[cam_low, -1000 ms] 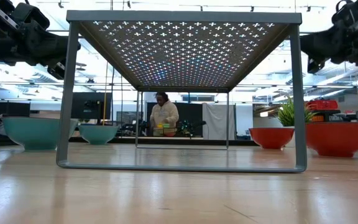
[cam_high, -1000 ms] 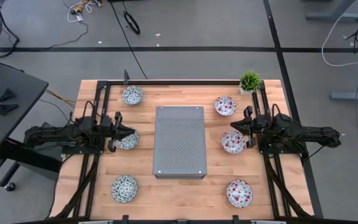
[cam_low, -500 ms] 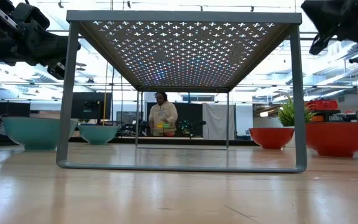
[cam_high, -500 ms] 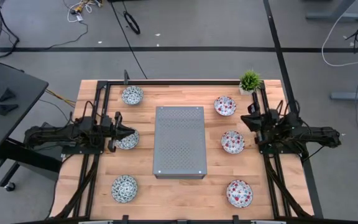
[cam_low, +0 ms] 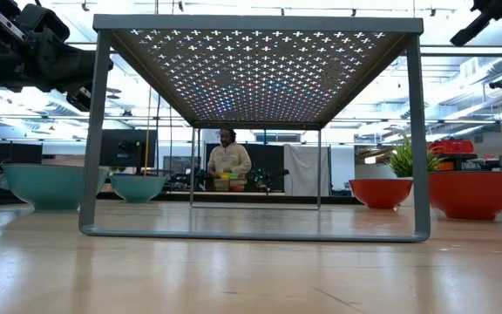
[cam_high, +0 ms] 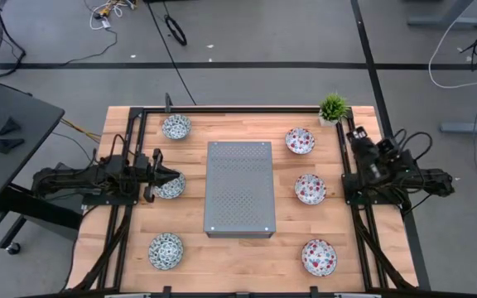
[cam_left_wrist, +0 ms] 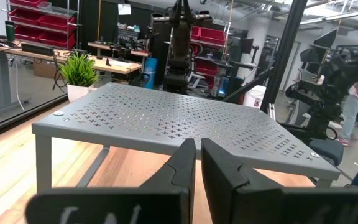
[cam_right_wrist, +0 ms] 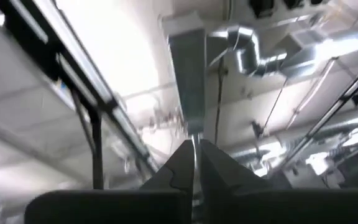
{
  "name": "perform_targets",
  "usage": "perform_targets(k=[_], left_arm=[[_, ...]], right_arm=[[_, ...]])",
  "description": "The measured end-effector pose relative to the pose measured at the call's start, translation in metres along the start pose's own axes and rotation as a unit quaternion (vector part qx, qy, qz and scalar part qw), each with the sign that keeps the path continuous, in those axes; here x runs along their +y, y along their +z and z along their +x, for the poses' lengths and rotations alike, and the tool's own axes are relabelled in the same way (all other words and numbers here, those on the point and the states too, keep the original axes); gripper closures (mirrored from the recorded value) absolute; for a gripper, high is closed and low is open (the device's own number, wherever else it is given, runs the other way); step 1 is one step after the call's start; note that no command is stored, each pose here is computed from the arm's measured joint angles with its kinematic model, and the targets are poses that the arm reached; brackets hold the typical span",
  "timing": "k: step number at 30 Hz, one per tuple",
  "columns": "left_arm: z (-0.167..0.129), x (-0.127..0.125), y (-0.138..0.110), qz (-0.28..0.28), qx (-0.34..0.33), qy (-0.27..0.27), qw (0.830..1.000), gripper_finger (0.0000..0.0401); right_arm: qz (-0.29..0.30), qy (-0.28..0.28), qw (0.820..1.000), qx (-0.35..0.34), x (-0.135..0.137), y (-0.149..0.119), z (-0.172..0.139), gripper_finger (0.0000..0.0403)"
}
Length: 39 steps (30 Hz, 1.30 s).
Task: Pick & Place Mini bowls
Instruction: Put the top red bowl on the shelf
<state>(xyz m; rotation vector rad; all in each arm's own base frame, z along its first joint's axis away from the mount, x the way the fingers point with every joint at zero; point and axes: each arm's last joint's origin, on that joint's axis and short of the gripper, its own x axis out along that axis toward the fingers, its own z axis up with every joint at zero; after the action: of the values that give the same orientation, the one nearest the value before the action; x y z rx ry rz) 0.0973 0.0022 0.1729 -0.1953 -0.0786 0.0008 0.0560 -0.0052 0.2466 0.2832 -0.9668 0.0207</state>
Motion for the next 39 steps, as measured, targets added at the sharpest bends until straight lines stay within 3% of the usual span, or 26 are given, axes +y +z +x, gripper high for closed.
perform_targets(k=[7,13,21,31,39], left_arm=[[0.0,0.0,0.0,0.0,0.0,0.0,1.0,0.0369],[0.0,0.0,0.0,0.0,0.0,0.0,1.0,0.0369],[0.0,0.0,0.0,0.0,0.0,0.0,1.0,0.0369],[0.0,0.0,0.0,0.0,0.0,0.0,1.0,0.0369],[0.0,0.0,0.0,0.0,0.0,0.0,1.0,0.0369]], right_arm=[[0.031,-0.02,0.995,-0.092,0.002,0.016,-0.001,0.0383],[0.033,-0.01,0.991,-0.127,0.007,0.033,0.006,0.0397],[-0.019,-0.008,0.987,-0.162,0.019,0.067,0.024,0.0401],[-0.073,-0.012,0.979,-0.188,0.037,0.114,0.067,0.0402],[-0.065,-0.029,0.986,-0.153,0.051,0.148,0.118,0.0403]])
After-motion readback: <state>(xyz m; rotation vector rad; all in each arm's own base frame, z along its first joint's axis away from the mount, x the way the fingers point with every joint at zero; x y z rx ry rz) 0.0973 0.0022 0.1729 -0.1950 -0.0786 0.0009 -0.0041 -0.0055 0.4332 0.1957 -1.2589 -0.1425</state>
